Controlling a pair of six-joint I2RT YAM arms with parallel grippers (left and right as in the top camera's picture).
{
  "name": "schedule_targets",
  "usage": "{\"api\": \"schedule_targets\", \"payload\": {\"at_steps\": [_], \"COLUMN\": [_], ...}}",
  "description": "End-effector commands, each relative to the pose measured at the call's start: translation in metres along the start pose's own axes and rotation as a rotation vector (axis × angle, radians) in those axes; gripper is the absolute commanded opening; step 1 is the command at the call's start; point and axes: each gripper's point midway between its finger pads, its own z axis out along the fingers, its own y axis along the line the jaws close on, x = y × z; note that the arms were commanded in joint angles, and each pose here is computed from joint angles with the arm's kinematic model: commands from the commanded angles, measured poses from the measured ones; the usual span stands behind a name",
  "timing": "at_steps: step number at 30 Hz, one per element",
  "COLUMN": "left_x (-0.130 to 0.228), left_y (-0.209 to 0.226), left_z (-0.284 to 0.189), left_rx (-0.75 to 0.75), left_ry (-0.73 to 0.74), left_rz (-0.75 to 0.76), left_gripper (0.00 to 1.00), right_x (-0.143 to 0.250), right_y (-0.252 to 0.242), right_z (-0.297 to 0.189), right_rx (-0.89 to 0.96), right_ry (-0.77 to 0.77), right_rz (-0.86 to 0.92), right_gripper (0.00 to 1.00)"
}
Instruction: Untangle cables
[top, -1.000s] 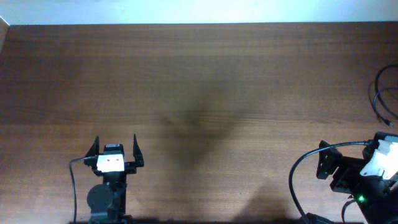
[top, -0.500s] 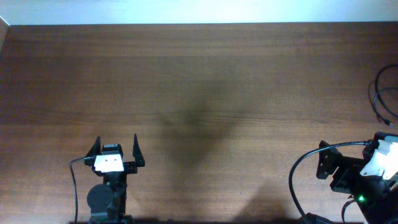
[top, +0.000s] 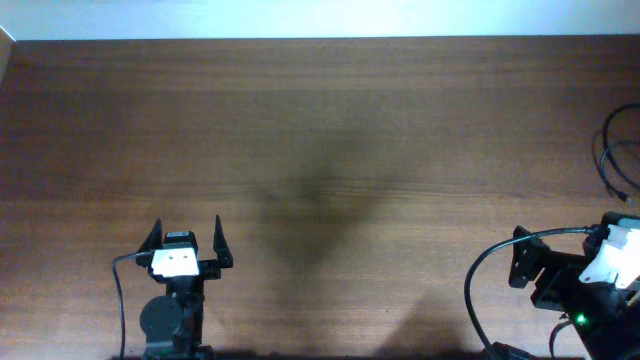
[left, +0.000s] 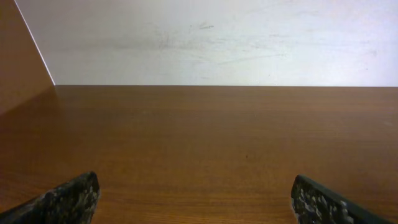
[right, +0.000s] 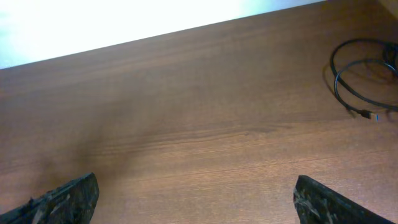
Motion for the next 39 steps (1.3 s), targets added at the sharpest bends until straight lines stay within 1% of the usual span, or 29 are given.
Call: {"api": "schedule_targets", "payload": {"at_steps": [1, 4, 6, 7, 10, 11, 13, 14, 18, 20, 21, 24, 31, 35, 39], "left_x": [0.002, 0.002, 0.002, 0.002, 0.002, 0.002, 0.002, 0.002, 0.002, 0.002, 0.002, 0.002, 0.002, 0.002, 0.002], "left_y": [-0.001, -0.001, -0.001, -0.001, -0.001, -0.001, -0.001, -0.001, -0.001, -0.001, -0.001, -0.001, -0.001, -0.001, -0.001], "left_z": [0.000, 0.000, 0.000, 0.000, 0.000, 0.000, 0.000, 0.000, 0.000, 0.000, 0.000, 0.000, 0.000, 0.000, 0.000], "left_rx": [0.006, 0.006, 0.006, 0.006, 0.006, 0.006, 0.006, 0.006, 0.006, 0.006, 0.006, 0.006, 0.006, 0.006, 0.006], "left_ry": [0.007, 0.007, 0.007, 0.007, 0.007, 0.007, 0.007, 0.007, 0.007, 0.007, 0.007, 0.007, 0.007, 0.007, 0.007], "left_rz": [-0.011, -0.011, -0.011, -0.011, -0.011, -0.011, -0.011, -0.011, -0.011, -0.011, -0.011, -0.011, -0.011, -0.011, -0.011], "left_gripper": [0.99, 0.99, 0.99, 0.99, 0.99, 0.98, 0.99, 0.99, 0.99, 0.99, 0.99, 0.99, 0.99, 0.99, 0.99], "right_x": [0.005, -0.014, -0.039, -0.053, -0.073, -0.070, -0.063, -0.051, -0.012, 0.000, 0.006, 0.009, 0.035, 0.038, 0.056], "right_y": [-0.005, -0.006, -0.007, -0.008, -0.003, 0.001, 0.002, 0.001, -0.003, -0.006, -0.014, -0.014, -0.011, -0.011, -0.010], "right_z": [0.000, 0.003, 0.010, 0.014, 0.022, 0.028, 0.035, 0.043, 0.066, 0.072, 0.070, 0.070, 0.099, 0.101, 0.117], "right_rx": [0.033, 0.031, 0.027, 0.023, -0.010, -0.040, -0.058, -0.067, -0.079, -0.061, 0.013, 0.022, -0.021, -0.018, -0.035], "right_ry": [0.016, -0.062, -0.197, -0.290, -0.534, -0.624, -0.714, -0.758, -0.813, -0.824, -0.867, -0.882, -0.790, -0.776, -0.677], "right_rz": [-0.006, -0.029, -0.061, -0.090, -0.172, -0.209, -0.240, -0.255, -0.271, -0.250, -0.180, -0.154, -0.178, -0.181, -0.186], "right_gripper": [0.99, 0.99, 0.99, 0.99, 0.99, 0.99, 0.99, 0.99, 0.99, 0.99, 0.99, 0.99, 0.99, 0.98, 0.99]}}
